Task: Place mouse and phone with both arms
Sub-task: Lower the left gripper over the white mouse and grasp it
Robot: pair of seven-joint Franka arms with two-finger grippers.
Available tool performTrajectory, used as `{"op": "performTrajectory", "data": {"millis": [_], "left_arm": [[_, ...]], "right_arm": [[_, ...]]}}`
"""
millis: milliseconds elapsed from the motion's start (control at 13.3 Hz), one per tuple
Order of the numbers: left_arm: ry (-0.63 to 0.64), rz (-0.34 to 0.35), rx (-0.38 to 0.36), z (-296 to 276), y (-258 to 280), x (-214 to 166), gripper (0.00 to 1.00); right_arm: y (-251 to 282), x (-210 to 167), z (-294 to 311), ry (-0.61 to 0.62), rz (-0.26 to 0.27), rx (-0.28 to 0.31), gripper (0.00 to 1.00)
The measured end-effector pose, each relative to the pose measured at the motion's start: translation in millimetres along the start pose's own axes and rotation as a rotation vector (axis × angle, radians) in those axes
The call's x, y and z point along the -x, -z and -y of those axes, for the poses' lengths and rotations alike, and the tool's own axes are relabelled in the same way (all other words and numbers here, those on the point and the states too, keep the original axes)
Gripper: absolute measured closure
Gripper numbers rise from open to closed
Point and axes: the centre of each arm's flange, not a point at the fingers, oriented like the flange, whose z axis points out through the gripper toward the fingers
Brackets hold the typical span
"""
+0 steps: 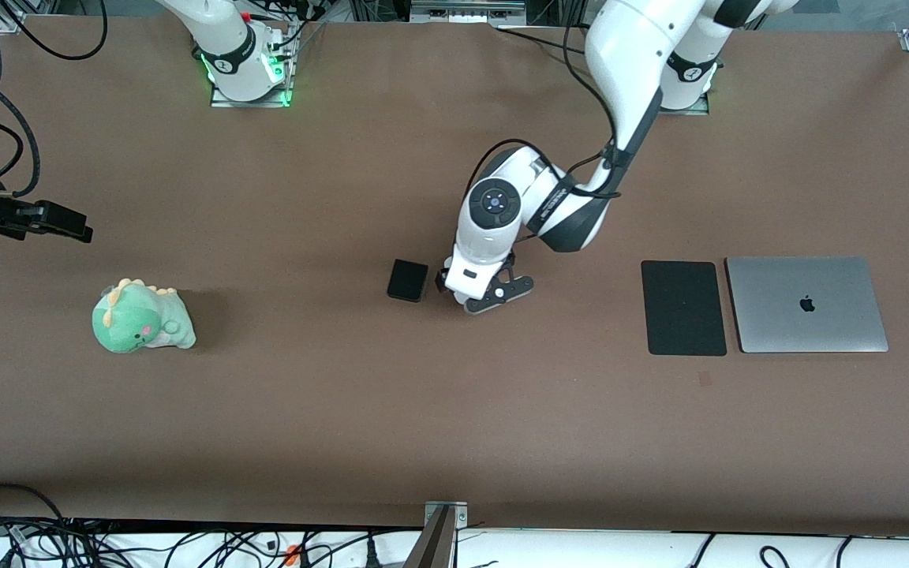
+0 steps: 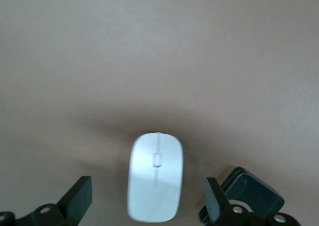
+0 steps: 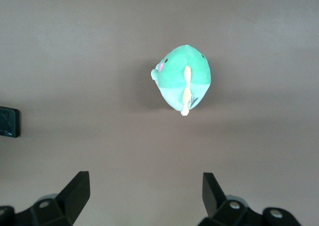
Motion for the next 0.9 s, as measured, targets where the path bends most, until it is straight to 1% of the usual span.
{"op": "performTrajectory", "data": {"millis": [151,302,905], "left_arm": [[0.009,-0.002,-0.003,-8,-32,20,0.0],[0.003,0.002,-0.02,-9,-57,33,0.0],[0.0,-0.008,-0.034,-6,-62,29,0.0]], "right_arm": [[0,0,0,0.0,0.001,0.0,0.0],[-1,0,2,0.003,0.003,0.001,0.0],[-5,-2,4,0.006,0.008,0.002,0.0]]}}
